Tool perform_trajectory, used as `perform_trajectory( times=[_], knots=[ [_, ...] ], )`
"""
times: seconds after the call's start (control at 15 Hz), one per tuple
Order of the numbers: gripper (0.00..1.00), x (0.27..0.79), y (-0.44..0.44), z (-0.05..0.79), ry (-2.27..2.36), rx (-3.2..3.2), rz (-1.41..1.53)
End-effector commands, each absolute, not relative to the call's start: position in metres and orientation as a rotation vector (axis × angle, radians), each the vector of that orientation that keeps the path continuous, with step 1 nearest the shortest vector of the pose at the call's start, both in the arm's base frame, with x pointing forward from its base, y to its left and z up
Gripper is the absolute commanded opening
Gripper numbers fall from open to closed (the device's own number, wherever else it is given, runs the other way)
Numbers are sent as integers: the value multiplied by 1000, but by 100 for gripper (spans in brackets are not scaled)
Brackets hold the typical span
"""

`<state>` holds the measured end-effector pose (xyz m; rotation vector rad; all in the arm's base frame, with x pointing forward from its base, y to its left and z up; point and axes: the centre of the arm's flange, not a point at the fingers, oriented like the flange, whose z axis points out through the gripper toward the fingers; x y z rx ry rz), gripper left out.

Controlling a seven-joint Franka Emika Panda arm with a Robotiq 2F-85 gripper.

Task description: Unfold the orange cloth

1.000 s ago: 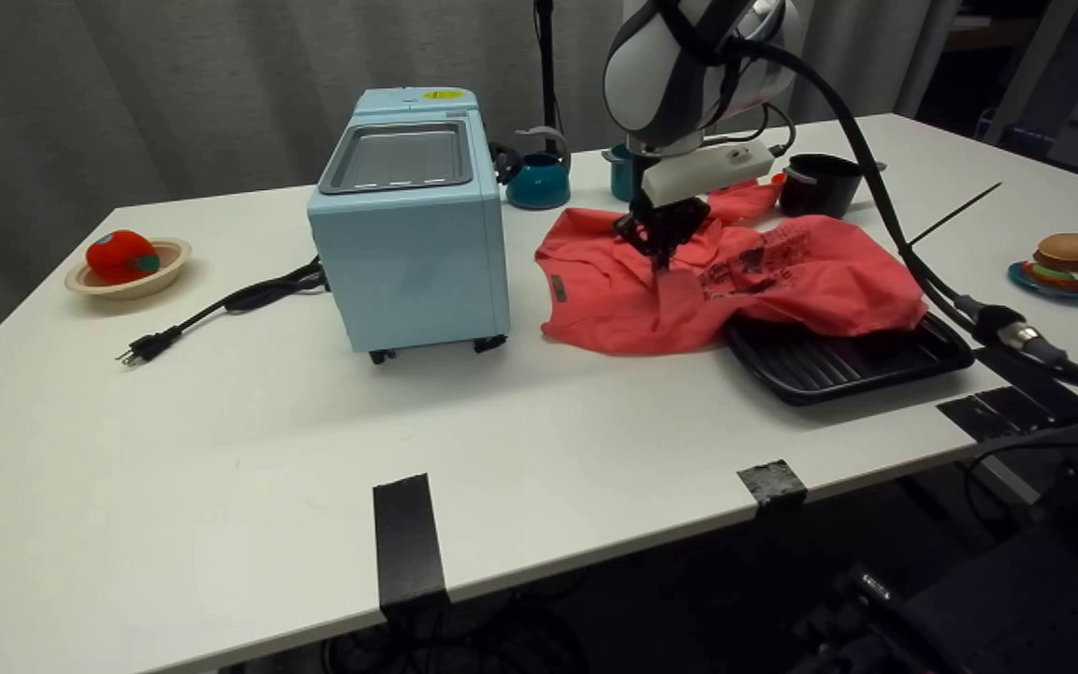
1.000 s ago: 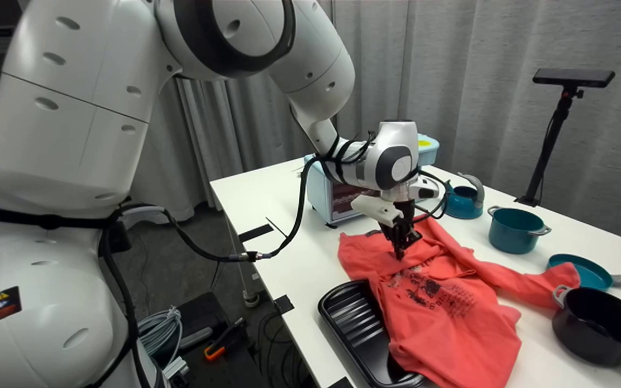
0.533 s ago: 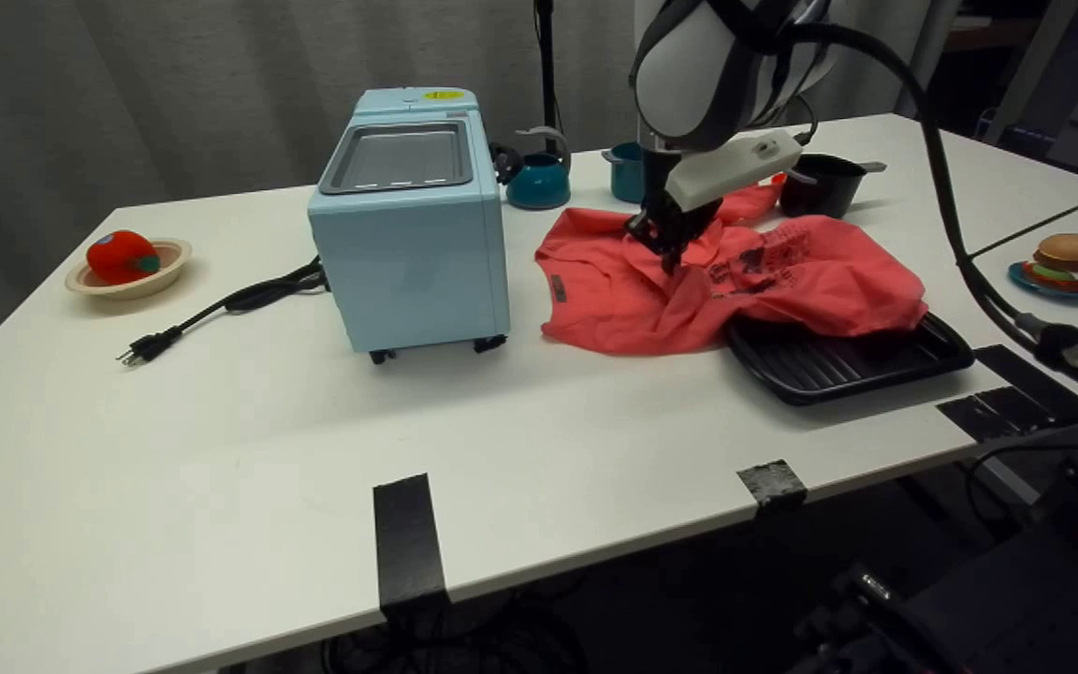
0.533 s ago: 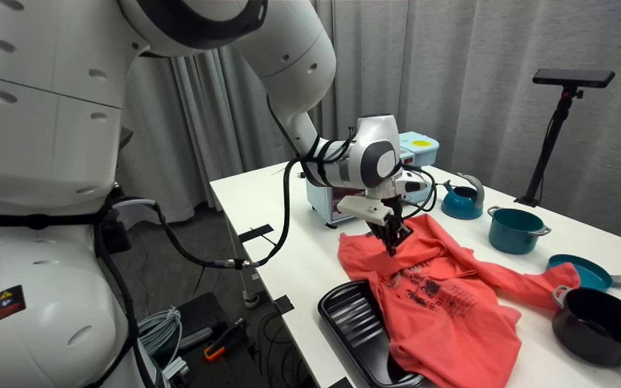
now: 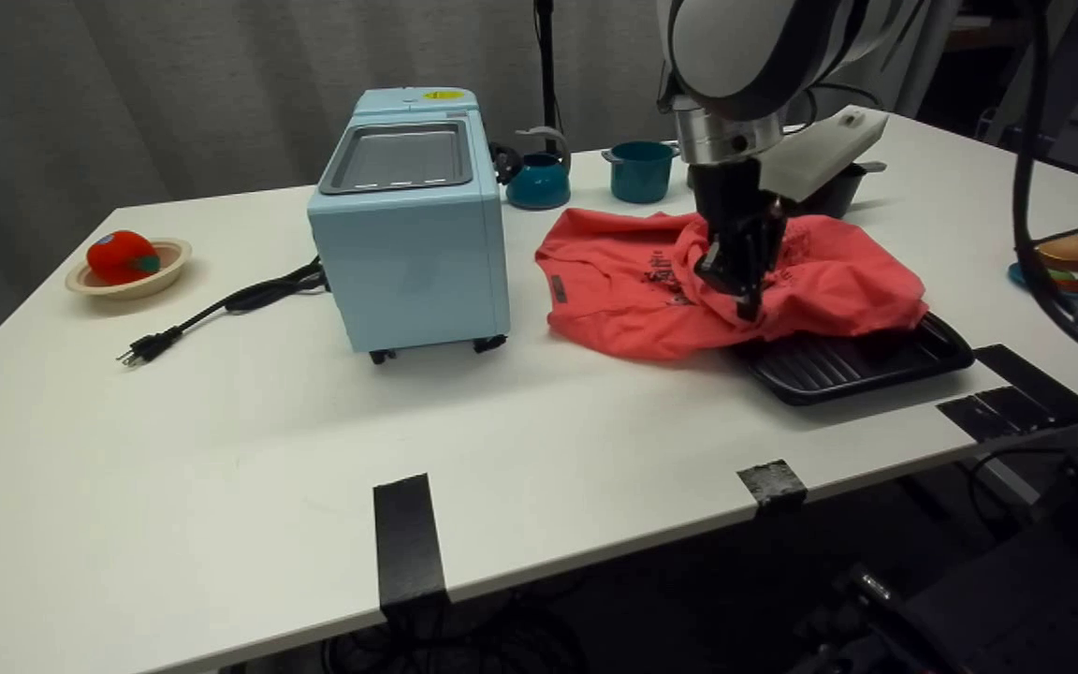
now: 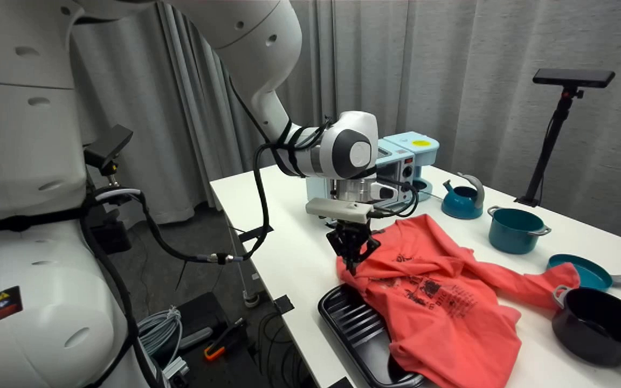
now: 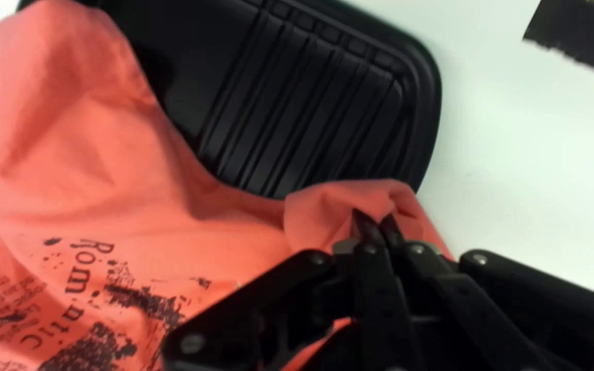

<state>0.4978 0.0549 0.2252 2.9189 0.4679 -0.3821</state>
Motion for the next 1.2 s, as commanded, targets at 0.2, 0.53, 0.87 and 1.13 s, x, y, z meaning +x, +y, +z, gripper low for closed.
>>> perform_trajectory(
  times=[0.2, 0.53, 0.87, 1.13],
  knots=[
    [1, 470, 40, 257, 681, 2857, -915],
    [36, 481, 25, 257, 500, 2816, -1173],
    [73, 496, 9, 242, 282, 2868, -1133],
    [100, 509, 0, 249, 121, 2988, -846]
  ],
)
